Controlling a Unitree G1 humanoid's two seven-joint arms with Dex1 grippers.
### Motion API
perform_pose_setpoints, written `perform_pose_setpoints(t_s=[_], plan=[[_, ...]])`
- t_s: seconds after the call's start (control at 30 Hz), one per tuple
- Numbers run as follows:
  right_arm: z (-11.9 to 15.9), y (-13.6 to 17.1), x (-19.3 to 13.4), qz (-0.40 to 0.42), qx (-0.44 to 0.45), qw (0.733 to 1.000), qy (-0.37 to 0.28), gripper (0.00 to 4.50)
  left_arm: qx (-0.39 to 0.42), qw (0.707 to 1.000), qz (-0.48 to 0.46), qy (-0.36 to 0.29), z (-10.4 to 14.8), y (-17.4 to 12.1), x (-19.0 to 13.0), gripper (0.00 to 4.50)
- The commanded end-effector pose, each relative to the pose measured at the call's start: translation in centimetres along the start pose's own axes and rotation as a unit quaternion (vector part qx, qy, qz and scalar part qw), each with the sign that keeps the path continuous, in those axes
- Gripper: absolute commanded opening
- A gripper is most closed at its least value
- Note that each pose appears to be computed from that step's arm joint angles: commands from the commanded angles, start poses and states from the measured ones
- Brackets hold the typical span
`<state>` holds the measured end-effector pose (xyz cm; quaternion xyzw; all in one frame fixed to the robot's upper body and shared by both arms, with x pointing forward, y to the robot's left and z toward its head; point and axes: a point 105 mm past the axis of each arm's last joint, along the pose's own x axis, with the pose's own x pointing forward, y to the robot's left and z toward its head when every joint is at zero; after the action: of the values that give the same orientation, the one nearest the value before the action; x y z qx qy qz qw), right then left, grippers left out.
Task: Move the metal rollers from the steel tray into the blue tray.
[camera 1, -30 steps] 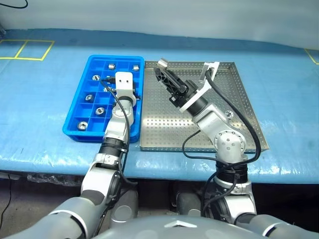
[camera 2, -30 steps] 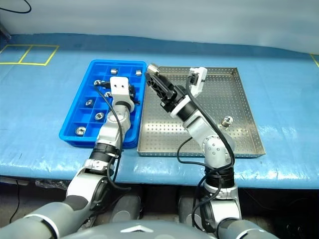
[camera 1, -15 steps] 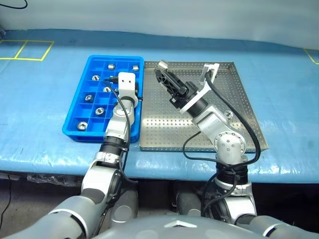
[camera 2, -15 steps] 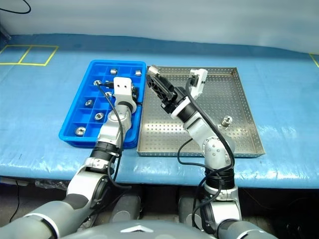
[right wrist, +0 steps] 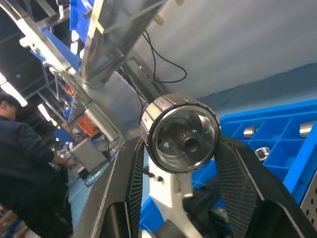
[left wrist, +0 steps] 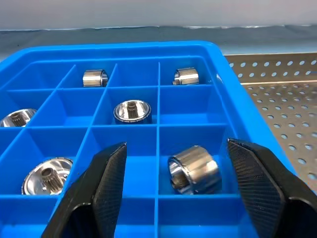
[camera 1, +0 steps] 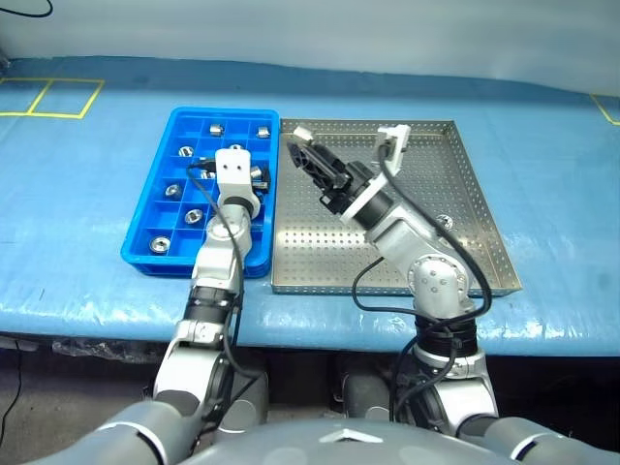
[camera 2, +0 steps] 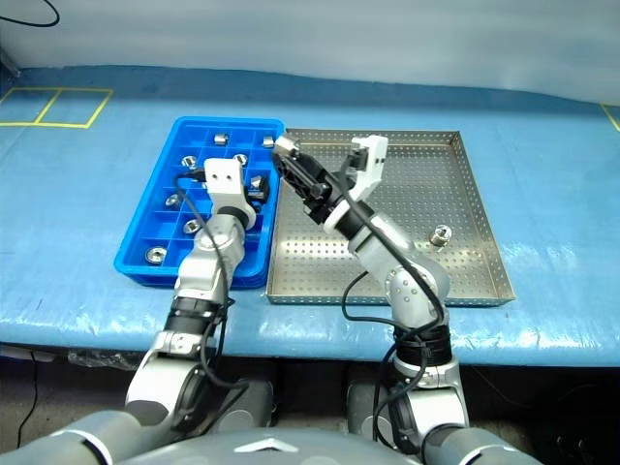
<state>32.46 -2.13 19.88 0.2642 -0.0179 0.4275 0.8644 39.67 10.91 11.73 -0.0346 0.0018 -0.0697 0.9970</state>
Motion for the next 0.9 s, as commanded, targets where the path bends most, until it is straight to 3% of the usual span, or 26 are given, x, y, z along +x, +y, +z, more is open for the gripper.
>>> perform_pose_setpoints(t_s=[0.03,0.2,0.47,0.9], plan=[[-0.9,0.2,1.9,-0.006,-0.046,0.998,0.039,1.8,0.001,0.994,-0.059,-0.09,4.4,-1.3,-2.3,3.58],[-2.1,-3.4,4.4,-0.089,-0.063,0.992,0.067,1.8,0.022,0.987,-0.06,-0.148,5.2,0.0,-6.5,3.58],[-3.3,-8.5,5.7,-0.195,-0.078,0.971,0.115,1.8,0.053,0.988,-0.011,-0.148,3.6,1.6,-10.4,3.58],[-6.6,-9.2,5.2,-0.185,-0.124,0.954,0.199,1.8,0.045,0.99,0.013,-0.136,2.9,2.1,-11.3,3.58]])
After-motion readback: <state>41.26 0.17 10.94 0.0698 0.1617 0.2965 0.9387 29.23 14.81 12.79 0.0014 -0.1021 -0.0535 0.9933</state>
